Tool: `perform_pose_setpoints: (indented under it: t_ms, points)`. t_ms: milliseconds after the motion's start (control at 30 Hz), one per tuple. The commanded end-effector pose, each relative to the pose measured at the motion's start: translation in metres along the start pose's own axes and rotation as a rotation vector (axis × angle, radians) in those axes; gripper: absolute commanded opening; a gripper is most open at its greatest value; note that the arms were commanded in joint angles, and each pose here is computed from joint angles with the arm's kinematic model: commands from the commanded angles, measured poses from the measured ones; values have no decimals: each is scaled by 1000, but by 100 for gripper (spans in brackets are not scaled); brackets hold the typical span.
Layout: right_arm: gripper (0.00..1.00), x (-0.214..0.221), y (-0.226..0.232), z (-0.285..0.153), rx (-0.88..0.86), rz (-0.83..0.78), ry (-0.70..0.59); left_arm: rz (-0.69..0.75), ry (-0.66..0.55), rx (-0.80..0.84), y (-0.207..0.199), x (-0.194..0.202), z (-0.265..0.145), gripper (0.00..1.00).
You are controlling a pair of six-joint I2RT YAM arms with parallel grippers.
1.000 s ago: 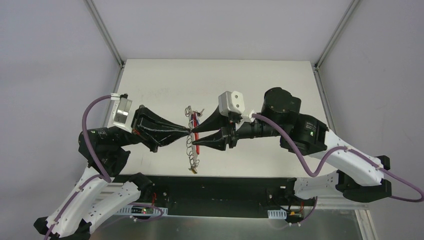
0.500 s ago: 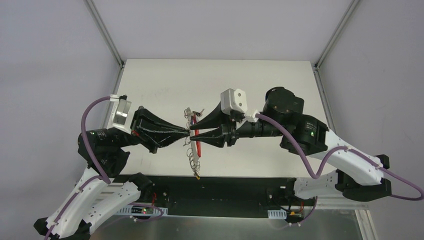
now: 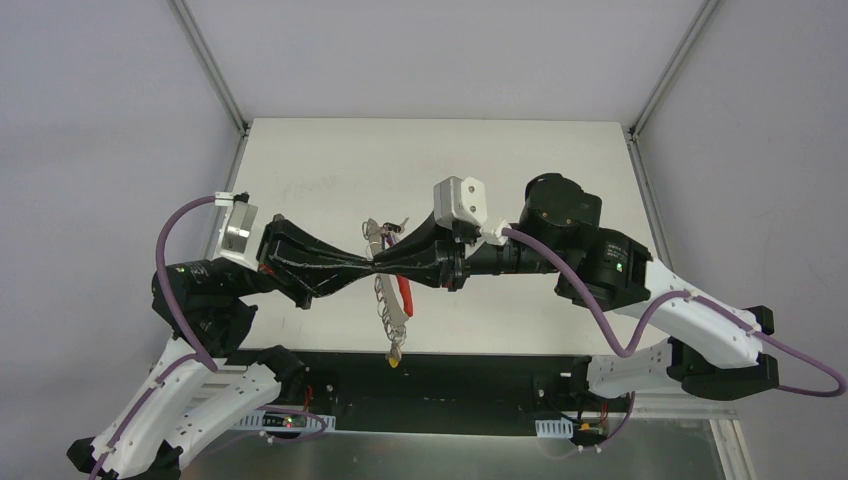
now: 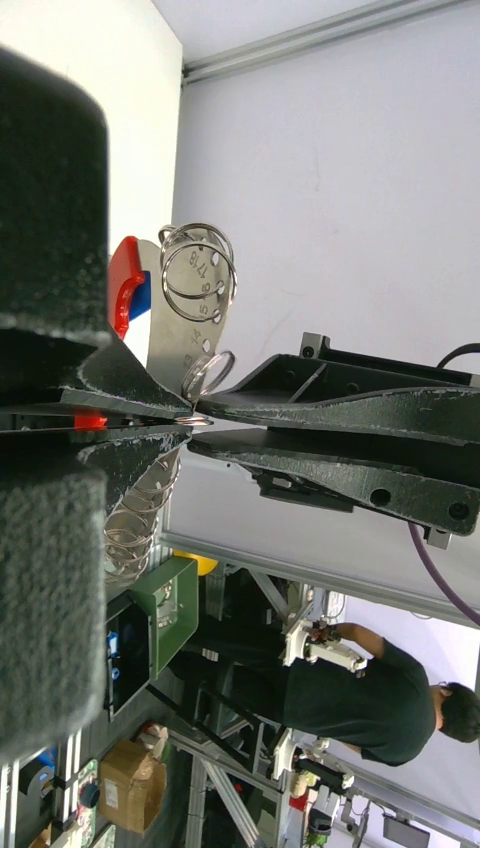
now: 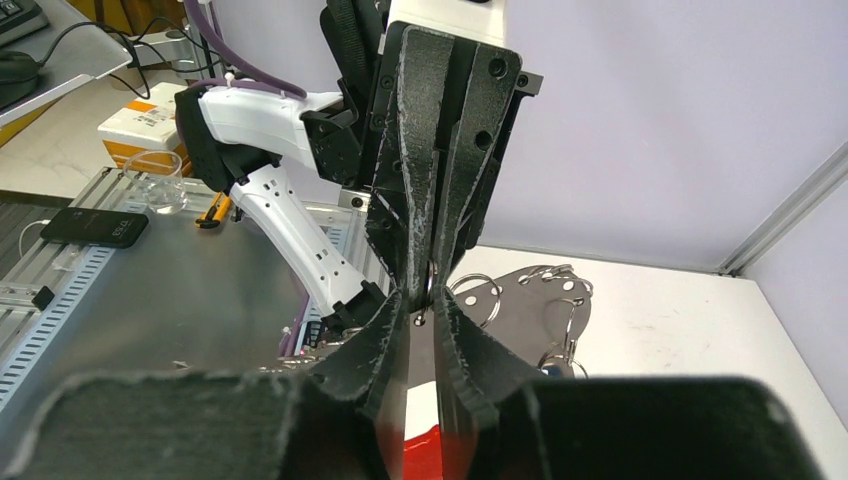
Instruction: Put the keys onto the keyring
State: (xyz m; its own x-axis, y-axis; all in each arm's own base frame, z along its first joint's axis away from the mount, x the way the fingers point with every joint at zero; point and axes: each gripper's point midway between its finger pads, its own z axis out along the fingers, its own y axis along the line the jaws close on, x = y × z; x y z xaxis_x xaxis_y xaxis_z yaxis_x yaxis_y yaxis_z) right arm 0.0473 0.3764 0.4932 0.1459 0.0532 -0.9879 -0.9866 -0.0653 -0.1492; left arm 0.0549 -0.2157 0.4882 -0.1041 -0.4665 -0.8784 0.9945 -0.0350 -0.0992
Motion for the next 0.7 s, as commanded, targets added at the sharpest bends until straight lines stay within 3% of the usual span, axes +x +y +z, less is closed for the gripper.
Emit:
perform_pose_setpoints:
  t_ms: [0, 100, 567, 667]
  points:
    - [13, -17, -3, 4, 14, -40, -38, 44, -53, 55, -16, -17, 1, 0]
    - [0, -15, -4, 6, 13, -45, -30, 44, -54, 57, -16, -17, 1, 0]
    - [0, -5, -3, 2, 29, 5, 27, 29, -35, 41, -11, -13, 2, 1]
    - [0, -3, -3, -2, 40, 30, 47, 24, -4, 21, -9, -8, 1, 12]
